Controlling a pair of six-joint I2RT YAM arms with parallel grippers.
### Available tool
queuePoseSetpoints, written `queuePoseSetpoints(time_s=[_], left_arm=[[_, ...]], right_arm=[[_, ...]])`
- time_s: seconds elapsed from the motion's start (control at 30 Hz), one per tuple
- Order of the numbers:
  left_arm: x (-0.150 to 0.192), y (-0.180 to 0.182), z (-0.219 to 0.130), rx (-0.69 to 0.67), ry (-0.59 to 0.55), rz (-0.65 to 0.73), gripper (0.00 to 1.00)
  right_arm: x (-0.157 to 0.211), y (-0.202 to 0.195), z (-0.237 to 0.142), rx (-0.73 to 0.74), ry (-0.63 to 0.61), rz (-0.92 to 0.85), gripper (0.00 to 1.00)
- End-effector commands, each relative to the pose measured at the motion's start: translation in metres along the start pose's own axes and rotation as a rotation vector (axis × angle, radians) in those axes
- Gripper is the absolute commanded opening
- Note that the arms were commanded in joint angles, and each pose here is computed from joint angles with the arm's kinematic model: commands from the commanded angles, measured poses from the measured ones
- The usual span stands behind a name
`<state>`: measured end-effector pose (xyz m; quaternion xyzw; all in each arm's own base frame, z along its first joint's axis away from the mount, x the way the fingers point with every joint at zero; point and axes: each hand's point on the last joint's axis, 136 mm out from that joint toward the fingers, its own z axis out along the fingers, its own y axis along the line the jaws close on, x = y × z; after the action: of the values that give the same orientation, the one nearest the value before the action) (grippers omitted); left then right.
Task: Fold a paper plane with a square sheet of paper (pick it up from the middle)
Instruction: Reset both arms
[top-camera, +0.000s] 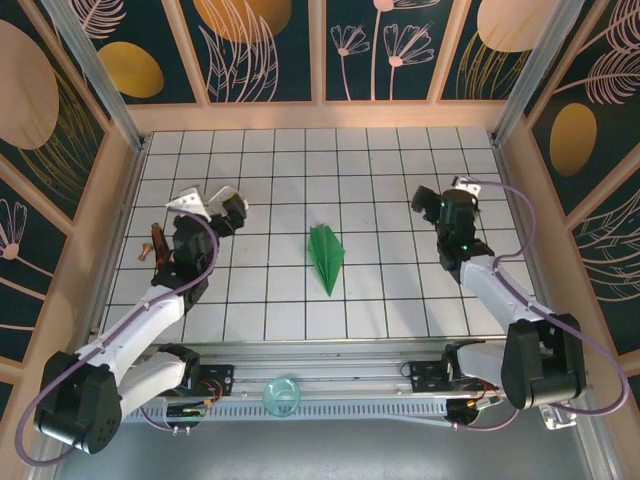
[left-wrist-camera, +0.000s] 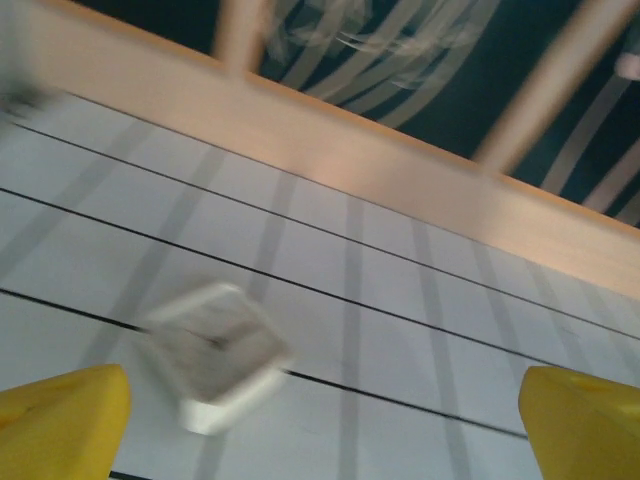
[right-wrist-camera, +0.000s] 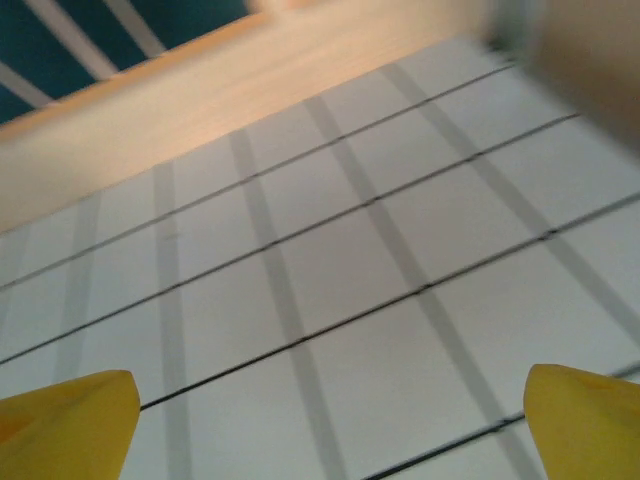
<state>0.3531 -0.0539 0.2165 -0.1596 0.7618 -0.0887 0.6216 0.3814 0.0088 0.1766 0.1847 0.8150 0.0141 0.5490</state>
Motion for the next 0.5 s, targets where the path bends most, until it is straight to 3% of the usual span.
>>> queuePoseSetpoints(time_s=[0.0,0.2,0.37,0.47], left_arm=[[-0.005,0.059,0.001,-0.231,-0.105,0.191,0.99],[0.022,0.1,0.02,-0.272,-0.1,0.255,0.99],[0.028,0.114,0.042,-0.227,-0.093,0.209,0.99],[0.023,0.118,0.046,-0.211,-0.144,0.188,0.99]], right_arm=[[0.01,-0.061,0.01,0.275,-0.086,-0.114,0.99],[0.044,-0.053,0.03,0.099,-0.099,-0.178,0.98],[0.032,-0.036,0.028,-0.057,-0.181,-0.159,0.97],[0.025,-0.044,0.027,-0.094,-0.201,-0.117,0.97]])
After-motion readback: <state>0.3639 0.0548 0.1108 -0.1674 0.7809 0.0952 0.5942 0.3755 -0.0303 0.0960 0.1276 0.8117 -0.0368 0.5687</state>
